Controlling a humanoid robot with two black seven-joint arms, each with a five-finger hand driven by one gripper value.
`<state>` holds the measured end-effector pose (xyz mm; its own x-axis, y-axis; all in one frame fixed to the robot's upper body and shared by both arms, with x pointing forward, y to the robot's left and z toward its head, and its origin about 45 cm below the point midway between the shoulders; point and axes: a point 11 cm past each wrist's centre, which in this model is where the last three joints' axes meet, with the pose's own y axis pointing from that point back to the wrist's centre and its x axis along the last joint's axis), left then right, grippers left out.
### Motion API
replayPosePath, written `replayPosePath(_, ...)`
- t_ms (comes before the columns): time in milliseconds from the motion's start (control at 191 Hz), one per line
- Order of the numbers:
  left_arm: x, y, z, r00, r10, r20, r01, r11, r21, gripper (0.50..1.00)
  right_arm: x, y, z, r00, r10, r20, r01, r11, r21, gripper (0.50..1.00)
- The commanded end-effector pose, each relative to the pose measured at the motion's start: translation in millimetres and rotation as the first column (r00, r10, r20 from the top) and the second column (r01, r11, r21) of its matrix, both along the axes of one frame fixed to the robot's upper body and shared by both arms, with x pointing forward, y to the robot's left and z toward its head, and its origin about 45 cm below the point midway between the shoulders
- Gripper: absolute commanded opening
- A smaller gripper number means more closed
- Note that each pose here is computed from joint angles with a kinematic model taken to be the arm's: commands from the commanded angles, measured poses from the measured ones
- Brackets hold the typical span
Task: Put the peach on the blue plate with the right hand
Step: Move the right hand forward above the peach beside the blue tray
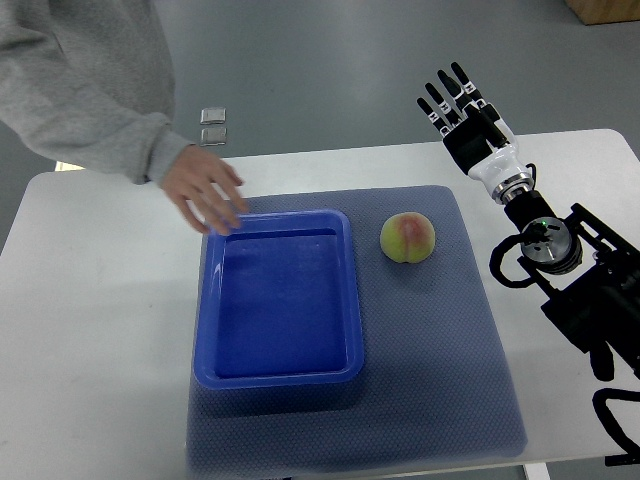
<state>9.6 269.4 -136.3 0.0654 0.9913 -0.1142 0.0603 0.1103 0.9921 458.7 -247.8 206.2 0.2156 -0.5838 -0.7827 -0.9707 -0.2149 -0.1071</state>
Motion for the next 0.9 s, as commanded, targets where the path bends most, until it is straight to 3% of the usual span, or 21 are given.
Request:
replayPosePath(0, -0.1, 0, 0, 1.000, -0.001, 0.000, 0.001, 1.000, 0.001, 1.000, -0.1, 0, 0, 1.000, 0.000, -0.001, 0.000, 1.000, 0.000, 0.930)
replayPosePath(309, -0.1, 0, 0, 1.000, -0.001, 0.000, 0.001, 1.000, 0.001, 1.000, 4.6, -3, 10, 1.000, 0.012, 0.023, -0.011, 0.999, -0.045, 0.930)
replayPosePath(430, -0.1, 0, 0, 1.000, -0.001, 0.000, 0.001, 1.000, 0.001, 1.000, 9.5, 0, 22, 0.995, 0.082, 0.060, -0.066, 0.970, -0.233, 0.930)
replayPosePath(482, -0.1, 0, 0, 1.000, -0.001, 0.000, 0.001, 1.000, 0.001, 1.000, 9.5, 0, 22, 0.995, 0.082, 0.060, -0.066, 0.970, -0.233, 0.930)
replayPosePath(487, -0.1, 0, 0, 1.000, 0.001, 0.000, -0.001, 1.000, 0.002, 1.000, 13.2, -4, 33, 0.989, 0.118, 0.089, -0.082, 0.939, -0.335, 0.930)
replayPosePath(529, -0.1, 0, 0, 1.000, -0.001, 0.000, 0.001, 1.000, 0.001, 1.000, 15.6, -12, 42, 0.984, 0.143, 0.107, -0.085, 0.903, -0.420, 0.930)
replayPosePath(577, -0.1, 0, 0, 1.000, -0.001, 0.000, 0.001, 1.000, 0.001, 1.000, 15.6, -12, 42, 0.984, 0.143, 0.107, -0.085, 0.903, -0.420, 0.930)
replayPosePath(582, -0.1, 0, 0, 1.000, -0.001, 0.000, 0.001, 1.000, 0.001, 1.000, 17.7, -19, 54, 0.974, 0.187, 0.126, -0.093, 0.843, -0.529, 0.930)
replayPosePath(634, -0.2, -2, 0, 1.000, -0.001, 0.000, 0.001, 1.000, -0.002, 1.000, 18.6, -19, 66, 0.952, 0.274, 0.135, -0.120, 0.742, -0.659, 0.930)
replayPosePath(687, -0.2, -2, 0, 1.000, -0.001, 0.000, 0.001, 1.000, -0.002, 1.000, 18.6, -19, 66, 0.952, 0.274, 0.135, -0.120, 0.742, -0.659, 0.930)
replayPosePath(692, -0.3, -3, 0, 1.000, -0.001, 0.000, 0.001, 1.000, -0.005, 1.000, 17.3, -17, 73, 0.920, 0.377, 0.106, -0.152, 0.594, -0.790, 0.930)
replayPosePath(734, -0.3, -3, 0, 1.000, -0.002, -0.001, 0.002, 1.000, -0.008, 1.000, 16.2, -18, 79, 0.891, 0.448, 0.067, -0.166, 0.460, -0.872, 0.930)
replayPosePath(776, -0.3, -3, 0, 1.000, -0.003, -0.001, 0.003, 1.000, -0.011, 1.000, 16.4, -20, 89, 0.865, 0.501, 0.024, -0.164, 0.328, -0.930, 0.930)
replayPosePath(828, -0.3, -3, 0, 1.000, -0.003, -0.001, 0.003, 1.000, -0.011, 1.000, 16.4, -20, 89, 0.865, 0.501, 0.024, -0.164, 0.327, -0.931, 0.930)
replayPosePath(833, -0.4, -4, 0, 1.000, -0.004, -0.001, 0.004, 1.000, -0.016, 1.000, 16.5, -23, 100, 0.838, 0.544, -0.038, -0.167, 0.190, -0.967, 0.930)
replayPosePath(839, -0.4, -5, 0, 1.000, -0.004, -0.001, 0.004, 1.000, -0.018, 1.000, 16.3, -22, 102, 0.830, 0.555, -0.054, -0.171, 0.161, -0.972, 0.930)
replayPosePath(896, -0.2, -5, 0, 1.000, -0.003, -0.001, 0.003, 1.000, -0.021, 1.000, 16.5, -19, 115, 0.796, 0.594, -0.120, -0.177, 0.038, -0.983, 0.930)
